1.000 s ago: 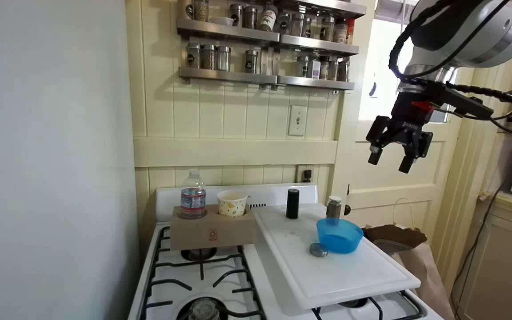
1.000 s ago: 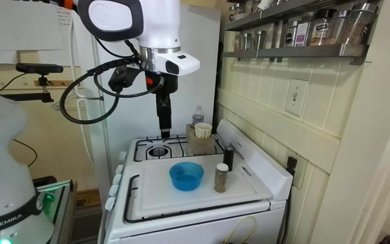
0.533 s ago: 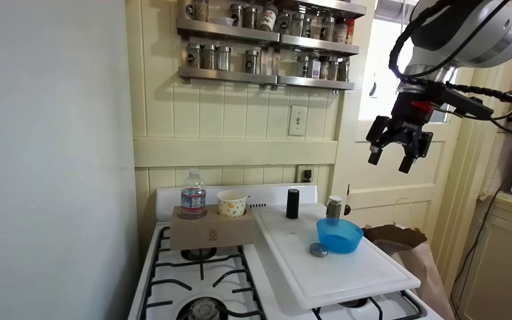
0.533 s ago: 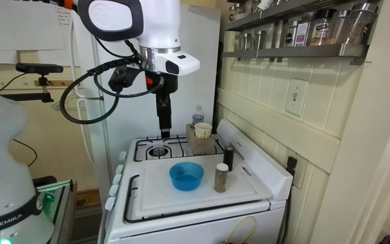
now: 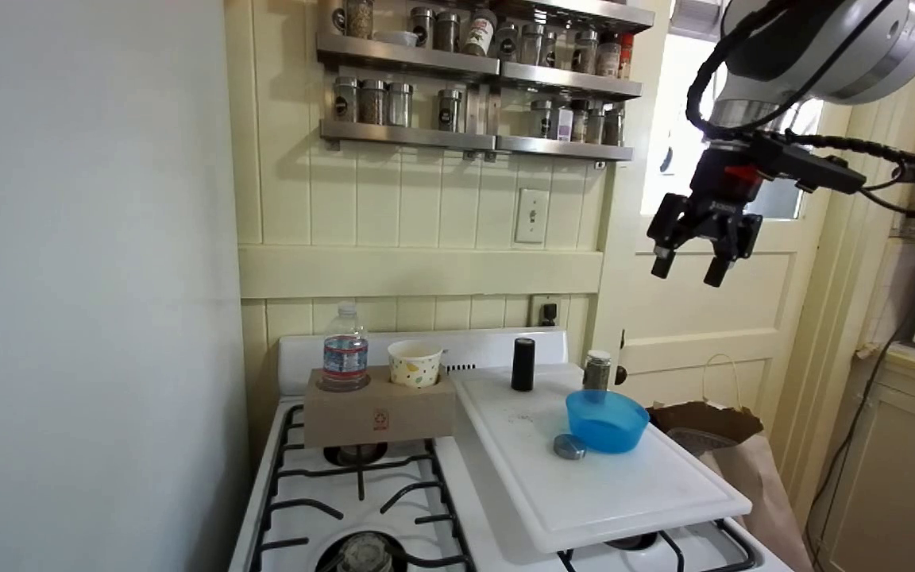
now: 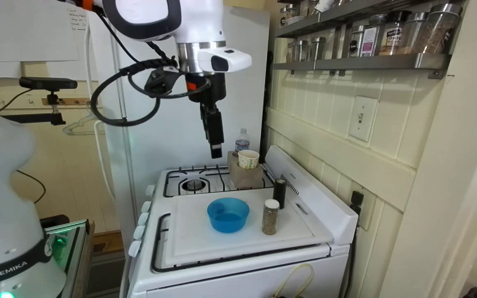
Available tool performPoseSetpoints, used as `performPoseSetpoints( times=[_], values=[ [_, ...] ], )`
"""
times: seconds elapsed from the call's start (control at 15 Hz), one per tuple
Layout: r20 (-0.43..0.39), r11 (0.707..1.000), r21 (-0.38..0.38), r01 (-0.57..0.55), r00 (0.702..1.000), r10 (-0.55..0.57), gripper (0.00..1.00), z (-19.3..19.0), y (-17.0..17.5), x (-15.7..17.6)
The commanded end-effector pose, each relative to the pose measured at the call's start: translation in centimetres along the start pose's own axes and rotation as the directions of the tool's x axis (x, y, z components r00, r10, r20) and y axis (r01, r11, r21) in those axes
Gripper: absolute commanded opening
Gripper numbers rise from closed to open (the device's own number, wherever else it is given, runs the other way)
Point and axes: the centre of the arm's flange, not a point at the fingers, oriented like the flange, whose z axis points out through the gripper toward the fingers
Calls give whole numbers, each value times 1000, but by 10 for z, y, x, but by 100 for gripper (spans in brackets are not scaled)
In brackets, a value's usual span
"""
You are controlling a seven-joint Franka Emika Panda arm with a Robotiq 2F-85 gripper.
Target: Push the button of the switch down
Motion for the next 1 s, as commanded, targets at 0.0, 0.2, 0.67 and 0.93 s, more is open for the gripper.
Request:
performPoseSetpoints(
  times=[0.0, 0.2, 0.67, 0.93],
  values=[
    [-87, 987, -149, 57, 994, -70, 100, -19, -10, 38],
    [-201, 970, -218, 108, 967, -153, 71, -23, -18, 68],
    [-477, 898, -382, 220, 785, -395, 24, -14, -47, 108],
    [-629, 897, -406, 177, 658, -414, 0, -18, -45, 120]
  ],
)
